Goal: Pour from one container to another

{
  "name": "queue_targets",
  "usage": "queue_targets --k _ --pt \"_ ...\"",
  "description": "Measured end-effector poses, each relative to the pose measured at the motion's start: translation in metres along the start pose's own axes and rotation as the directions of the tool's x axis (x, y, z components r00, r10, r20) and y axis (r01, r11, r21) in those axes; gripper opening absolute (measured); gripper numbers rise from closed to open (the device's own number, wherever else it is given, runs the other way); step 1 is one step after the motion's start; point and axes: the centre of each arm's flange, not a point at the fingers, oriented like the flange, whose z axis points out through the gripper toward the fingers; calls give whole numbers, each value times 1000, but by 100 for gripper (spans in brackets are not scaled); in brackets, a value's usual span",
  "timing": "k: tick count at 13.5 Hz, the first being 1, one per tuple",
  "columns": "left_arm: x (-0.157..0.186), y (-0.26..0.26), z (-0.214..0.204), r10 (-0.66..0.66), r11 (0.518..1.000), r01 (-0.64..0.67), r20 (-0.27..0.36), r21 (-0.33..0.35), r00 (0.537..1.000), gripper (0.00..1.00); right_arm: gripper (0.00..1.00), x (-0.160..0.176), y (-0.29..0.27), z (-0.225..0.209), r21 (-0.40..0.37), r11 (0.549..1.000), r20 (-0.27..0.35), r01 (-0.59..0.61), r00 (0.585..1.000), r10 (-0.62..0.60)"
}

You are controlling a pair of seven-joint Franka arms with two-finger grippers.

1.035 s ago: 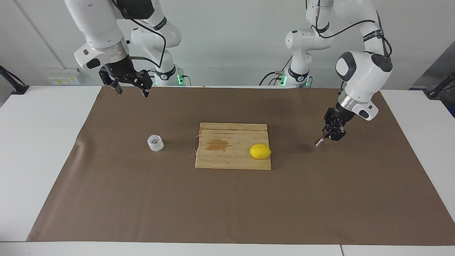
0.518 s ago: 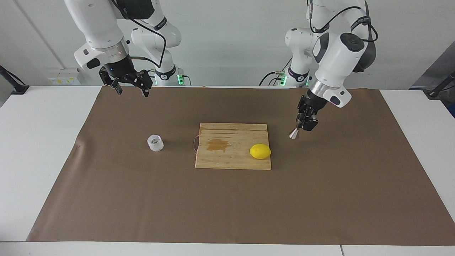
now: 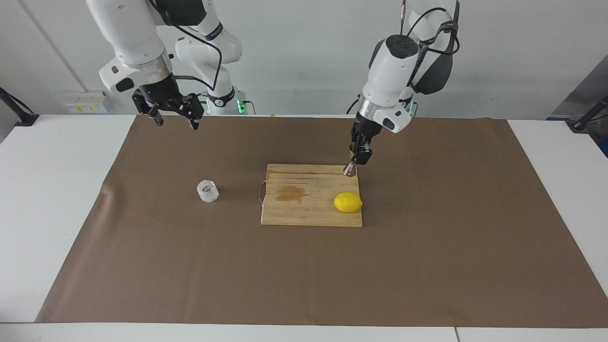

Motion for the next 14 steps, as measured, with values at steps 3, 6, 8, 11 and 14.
queue_targets --k 3,6,8,11,14 --pt "-31 -3 11 -6 1000 6 16 -8 1000 38 100 0 0 0 0 1000 0 0 1000 0" --pt "-60 -11 32 -6 1000 6 20 0 1000 38 100 0 0 0 0 1000 0 0 1000 0" --pt "-86 -3 59 -22 1000 22 -13 -4 1000 38 100 0 0 0 0 1000 0 0 1000 0" --pt "-114 4 96 -20 1000 21 -32 13 999 38 100 0 0 0 0 1000 0 0 1000 0" --pt "-125 4 108 -23 1000 23 -36 17 999 38 100 0 0 0 0 1000 0 0 1000 0"
